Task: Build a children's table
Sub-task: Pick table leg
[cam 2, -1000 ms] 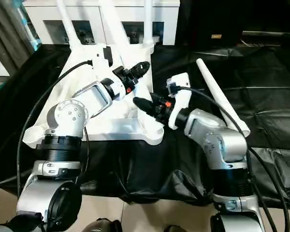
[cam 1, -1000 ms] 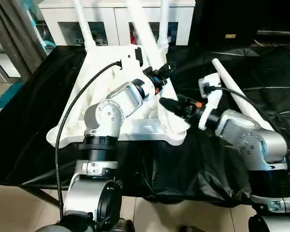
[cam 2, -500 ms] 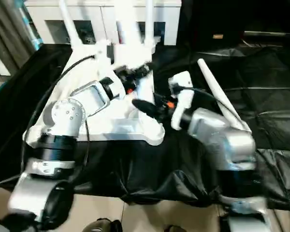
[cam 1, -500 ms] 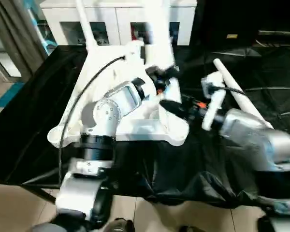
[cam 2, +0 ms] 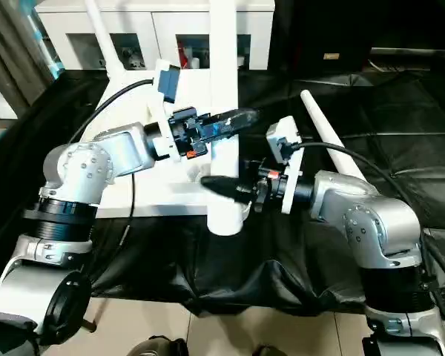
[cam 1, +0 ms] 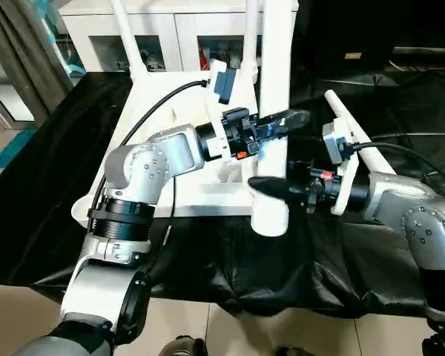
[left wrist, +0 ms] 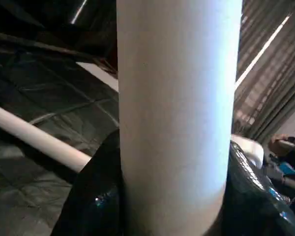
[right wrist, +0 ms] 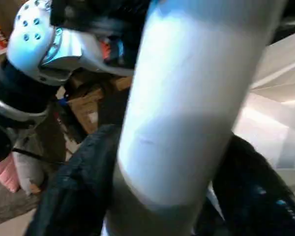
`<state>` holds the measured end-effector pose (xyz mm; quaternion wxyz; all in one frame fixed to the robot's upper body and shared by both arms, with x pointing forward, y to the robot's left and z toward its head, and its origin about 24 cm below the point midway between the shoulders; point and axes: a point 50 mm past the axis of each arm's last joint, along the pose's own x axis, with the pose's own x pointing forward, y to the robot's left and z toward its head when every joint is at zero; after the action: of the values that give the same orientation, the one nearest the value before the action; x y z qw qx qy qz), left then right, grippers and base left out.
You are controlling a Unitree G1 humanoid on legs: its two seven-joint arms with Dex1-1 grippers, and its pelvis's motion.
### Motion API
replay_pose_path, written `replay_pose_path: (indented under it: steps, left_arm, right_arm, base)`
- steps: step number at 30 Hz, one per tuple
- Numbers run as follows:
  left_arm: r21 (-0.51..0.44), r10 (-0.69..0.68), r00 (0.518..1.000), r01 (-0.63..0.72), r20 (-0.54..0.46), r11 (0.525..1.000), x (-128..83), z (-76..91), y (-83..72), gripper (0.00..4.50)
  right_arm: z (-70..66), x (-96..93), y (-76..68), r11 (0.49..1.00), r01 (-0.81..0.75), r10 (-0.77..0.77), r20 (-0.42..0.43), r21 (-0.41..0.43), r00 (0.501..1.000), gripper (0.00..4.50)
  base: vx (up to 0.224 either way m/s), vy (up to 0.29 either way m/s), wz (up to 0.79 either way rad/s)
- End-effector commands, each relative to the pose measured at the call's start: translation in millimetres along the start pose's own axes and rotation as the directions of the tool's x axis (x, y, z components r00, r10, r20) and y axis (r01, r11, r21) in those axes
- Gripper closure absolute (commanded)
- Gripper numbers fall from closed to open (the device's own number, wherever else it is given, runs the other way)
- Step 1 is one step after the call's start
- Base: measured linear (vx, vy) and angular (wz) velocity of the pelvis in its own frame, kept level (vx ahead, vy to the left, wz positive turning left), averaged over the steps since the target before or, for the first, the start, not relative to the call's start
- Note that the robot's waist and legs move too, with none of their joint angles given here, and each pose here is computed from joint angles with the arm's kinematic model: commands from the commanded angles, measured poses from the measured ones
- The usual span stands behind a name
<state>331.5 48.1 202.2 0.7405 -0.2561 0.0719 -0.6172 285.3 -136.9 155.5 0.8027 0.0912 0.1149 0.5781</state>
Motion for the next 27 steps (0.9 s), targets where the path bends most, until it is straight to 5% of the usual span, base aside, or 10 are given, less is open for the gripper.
replay_pose_path:
  steps: [1,10,11,13,15,20,27]
  left_arm:
    - [0.042,-0.104,0.994,0.102,0.028,0.994,7.3,14.7,-15.9,2.59]
    - [0.049,0.011,0.998,-0.014,0.059,0.999,5.0,16.4,-5.1,2.60]
    - [0.050,0.037,0.997,-0.040,0.065,0.998,5.0,16.6,-3.2,2.04]
    - [0.090,0.110,0.993,-0.114,0.051,0.989,4.9,13.9,1.1,1.90]
    - [0.128,0.225,0.973,-0.231,0.058,0.965,5.2,11.3,7.6,1.84]
    - [0.056,0.482,0.867,-0.491,0.127,0.869,2.7,3.9,22.4,1.44]
    - [-0.004,0.566,0.812,-0.572,0.141,0.820,5.6,-9.7,21.8,1.93]
  right_arm:
    - [-9.6,-0.4,-1.3,0.999,0.023,-0.021,-0.045,0.027,0.999,1.95]
    - [-9.0,4.3,-8.1,0.996,0.090,-0.089,-0.035,0.026,0.995,2.38]
    - [-8.7,4.9,-8.8,0.995,0.097,-0.097,-0.033,0.024,0.995,2.41]
    - [-7.7,6.4,-12.0,0.991,0.131,-0.130,-0.026,0.019,0.991,2.41]
    - [-6.8,8.0,-15.5,0.985,0.169,-0.169,-0.018,0.013,0.985,2.49]
    - [-3.9,11.8,-21.9,0.971,0.238,-0.238,-0.001,-0.001,0.971,2.58]
    - [-2.4,14.1,-24.1,0.963,0.269,-0.269,0.014,-0.007,0.963,2.58]
  base:
    - [0.000,0.000,0.00]
    - [0.000,0.000,0.00]
    - [0.000,0.000,0.00]
    - [0.000,0.000,0.00]
    - [0.000,0.000,0.00]
    - [0.000,0.000,0.00]
    - [0.000,0.000,0.00]
